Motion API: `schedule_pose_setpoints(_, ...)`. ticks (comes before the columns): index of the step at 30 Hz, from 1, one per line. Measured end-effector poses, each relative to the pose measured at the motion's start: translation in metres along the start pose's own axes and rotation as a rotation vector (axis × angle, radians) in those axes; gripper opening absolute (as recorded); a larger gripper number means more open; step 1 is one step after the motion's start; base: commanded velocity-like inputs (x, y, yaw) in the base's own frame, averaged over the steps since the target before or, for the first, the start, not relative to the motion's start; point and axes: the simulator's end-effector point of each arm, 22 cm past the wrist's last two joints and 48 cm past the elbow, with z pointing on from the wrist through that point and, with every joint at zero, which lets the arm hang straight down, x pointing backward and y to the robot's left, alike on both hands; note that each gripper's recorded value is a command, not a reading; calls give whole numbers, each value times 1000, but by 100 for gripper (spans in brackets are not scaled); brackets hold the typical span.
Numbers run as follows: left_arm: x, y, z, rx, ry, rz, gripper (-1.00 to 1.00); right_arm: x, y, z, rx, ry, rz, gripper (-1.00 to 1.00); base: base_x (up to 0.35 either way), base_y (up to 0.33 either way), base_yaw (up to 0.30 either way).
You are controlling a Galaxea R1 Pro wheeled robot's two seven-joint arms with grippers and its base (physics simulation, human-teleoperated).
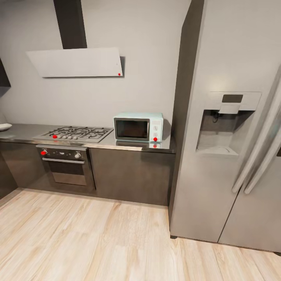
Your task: In the kitchen, take the Vidalia onion out of the sink, dice it on the chopping board with the paring knife, put the diced onion into the bowl on the countertop, then place both the paring knife and the chopping board into the sink.
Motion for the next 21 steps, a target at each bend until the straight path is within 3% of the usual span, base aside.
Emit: schedule_pose_setpoints(21,0,0,0,0,0,0,100,0,0,0,0,0,0,100,0,0,0)
